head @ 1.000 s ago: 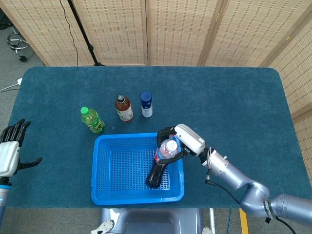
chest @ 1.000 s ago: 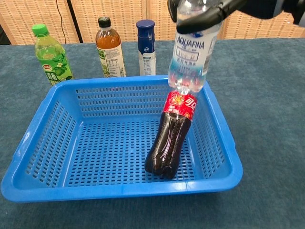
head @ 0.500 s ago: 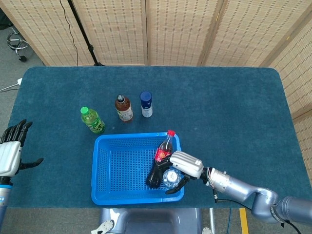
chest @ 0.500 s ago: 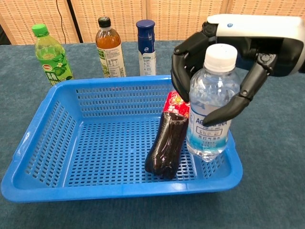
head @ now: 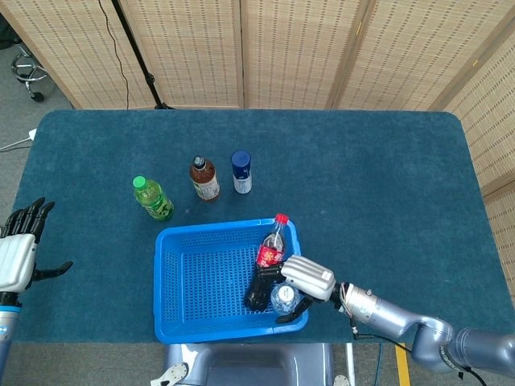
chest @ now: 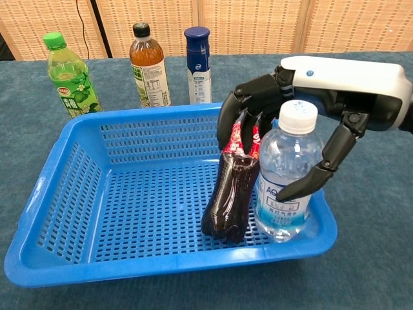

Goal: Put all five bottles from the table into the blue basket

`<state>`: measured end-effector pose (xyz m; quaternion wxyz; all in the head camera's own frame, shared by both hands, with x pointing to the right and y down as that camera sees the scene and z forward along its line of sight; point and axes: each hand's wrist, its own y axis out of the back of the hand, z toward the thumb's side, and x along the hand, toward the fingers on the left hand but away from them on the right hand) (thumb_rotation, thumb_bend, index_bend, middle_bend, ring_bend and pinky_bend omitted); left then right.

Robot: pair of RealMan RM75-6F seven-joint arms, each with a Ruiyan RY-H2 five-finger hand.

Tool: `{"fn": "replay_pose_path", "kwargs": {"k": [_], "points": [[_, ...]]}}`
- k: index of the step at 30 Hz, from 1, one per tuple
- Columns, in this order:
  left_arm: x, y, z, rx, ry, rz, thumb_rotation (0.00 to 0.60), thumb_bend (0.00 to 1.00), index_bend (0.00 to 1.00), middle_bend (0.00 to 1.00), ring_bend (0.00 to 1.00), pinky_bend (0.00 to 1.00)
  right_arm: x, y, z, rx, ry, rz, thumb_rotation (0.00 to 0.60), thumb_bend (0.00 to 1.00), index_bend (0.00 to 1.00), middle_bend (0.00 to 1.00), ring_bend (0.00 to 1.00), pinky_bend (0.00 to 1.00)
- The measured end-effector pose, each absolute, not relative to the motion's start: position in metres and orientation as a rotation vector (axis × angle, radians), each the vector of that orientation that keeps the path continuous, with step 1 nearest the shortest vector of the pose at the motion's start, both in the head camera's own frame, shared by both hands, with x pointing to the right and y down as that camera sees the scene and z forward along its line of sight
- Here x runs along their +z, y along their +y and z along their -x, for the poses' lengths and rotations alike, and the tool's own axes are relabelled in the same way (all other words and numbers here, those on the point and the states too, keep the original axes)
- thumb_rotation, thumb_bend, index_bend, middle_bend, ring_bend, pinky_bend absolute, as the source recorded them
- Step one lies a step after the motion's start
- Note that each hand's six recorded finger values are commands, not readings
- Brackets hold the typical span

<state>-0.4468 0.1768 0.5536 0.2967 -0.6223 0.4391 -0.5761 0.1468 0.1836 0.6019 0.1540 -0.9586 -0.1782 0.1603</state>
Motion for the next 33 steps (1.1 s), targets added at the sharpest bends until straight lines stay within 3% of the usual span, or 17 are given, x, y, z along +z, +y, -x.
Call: {"fn": "replay_pose_path", "kwargs": {"k": [3, 9, 22, 33], "points": [[0.554, 0.177, 0.447, -1.532, 1.168, 1.655, 0.6, 0.0, 0.0, 0.0, 0.0, 0.0, 0.599, 0.181, -0.146, 0.467, -0.54, 2.726, 0.6, 0.0, 0.0, 0.0, 0.0, 0.19], [0.556, 0.176, 0.447, -1.54, 1.161, 1.664, 0.6, 0.0, 0.0, 0.0, 0.0, 0.0, 0.588, 0.164, -0.148, 0.518, -0.615, 2.636, 0.6, 0.0, 0.0, 0.0, 0.0, 0.05], [0.55, 0.176, 0.45, -1.514, 1.188, 1.668, 0.6, 0.0, 0.0, 0.0, 0.0, 0.0, 0.558, 0.08, -0.176, 0.645, -0.971, 2.422, 0.6, 0.0, 0.0, 0.0, 0.0, 0.01], [0.55, 0.175, 0.453, -1.521, 1.198, 1.66, 0.6, 0.0, 0.0, 0.0, 0.0, 0.0, 0.607, 0.001, -0.193, 0.855, -1.151, 2.389, 0.6, 0.0, 0.0, 0.0, 0.0, 0.0]]}}
